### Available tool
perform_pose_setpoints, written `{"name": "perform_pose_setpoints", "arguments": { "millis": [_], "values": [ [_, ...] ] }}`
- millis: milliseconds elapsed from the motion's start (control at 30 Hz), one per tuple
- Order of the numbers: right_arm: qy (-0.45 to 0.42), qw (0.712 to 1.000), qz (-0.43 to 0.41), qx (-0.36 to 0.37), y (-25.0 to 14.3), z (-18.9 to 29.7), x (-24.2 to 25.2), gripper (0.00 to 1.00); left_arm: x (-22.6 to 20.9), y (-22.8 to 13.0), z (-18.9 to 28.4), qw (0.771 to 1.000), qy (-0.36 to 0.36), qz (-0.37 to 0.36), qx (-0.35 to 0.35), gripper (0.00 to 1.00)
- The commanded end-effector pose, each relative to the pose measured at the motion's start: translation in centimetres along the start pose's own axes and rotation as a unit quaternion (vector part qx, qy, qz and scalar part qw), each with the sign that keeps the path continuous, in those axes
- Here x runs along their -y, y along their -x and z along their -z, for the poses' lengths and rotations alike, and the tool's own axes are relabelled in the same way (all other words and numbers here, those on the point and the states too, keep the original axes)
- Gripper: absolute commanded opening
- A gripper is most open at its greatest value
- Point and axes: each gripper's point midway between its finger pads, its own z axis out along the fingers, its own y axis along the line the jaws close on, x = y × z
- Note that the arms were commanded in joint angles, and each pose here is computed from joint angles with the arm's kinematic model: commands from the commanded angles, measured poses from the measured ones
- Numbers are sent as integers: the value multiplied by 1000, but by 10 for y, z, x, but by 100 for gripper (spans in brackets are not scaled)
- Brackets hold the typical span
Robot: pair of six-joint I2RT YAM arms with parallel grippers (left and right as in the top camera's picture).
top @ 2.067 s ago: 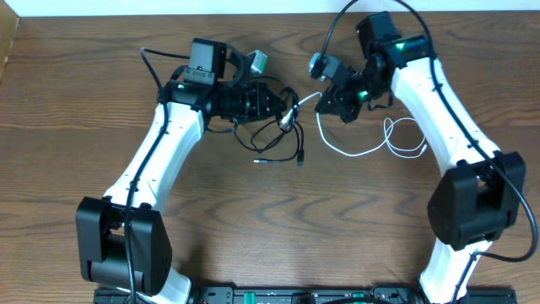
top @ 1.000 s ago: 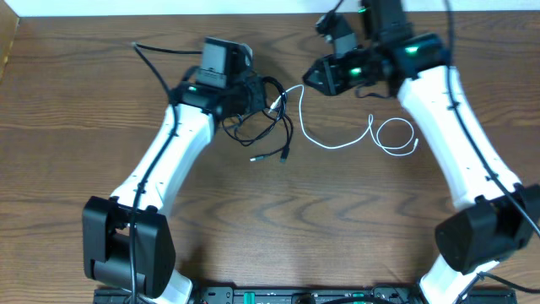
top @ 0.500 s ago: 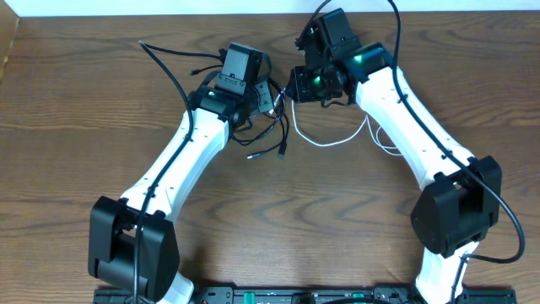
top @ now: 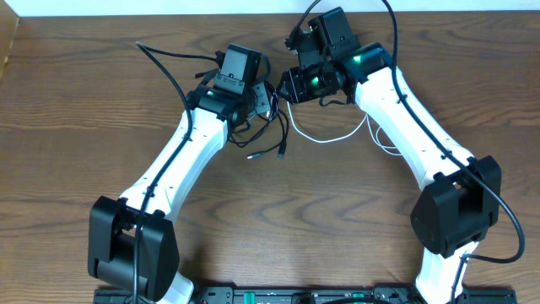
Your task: Untangle cables
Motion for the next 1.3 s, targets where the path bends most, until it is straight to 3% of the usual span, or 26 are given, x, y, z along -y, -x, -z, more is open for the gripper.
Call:
{"name": "perform_pose_setpoints", "arguments": {
  "millis": [0,67,200,467,733,1000,1267],
  "values": [
    [23,999,26,-13,-7,0,-12,36,-1,1,5,1000,3,-1,3,7],
    [6,1000,9,-26,-13,0,-6,32,-5,2,5,1000,15,-2,9,7],
    [-41,995,-81,-46,-26,2,9,34,-12,7,6,999,36,6,23,7],
    [29,996,-73,-52,-25,-2,-21,37,-17,10,6,997,48,51,34,7],
    [30,997,-53,-45,-24,-15,-34,37,-16,10,6,996,45,68,33,7],
    [-99,989,-103,-42,-31,-35,14,22,-19,5,6,995,52,75,24,7],
    [-107,986,-117,-61,-41,-66,30,12,-7,-5,5,997,19,76,-5,8]
  ]
}}
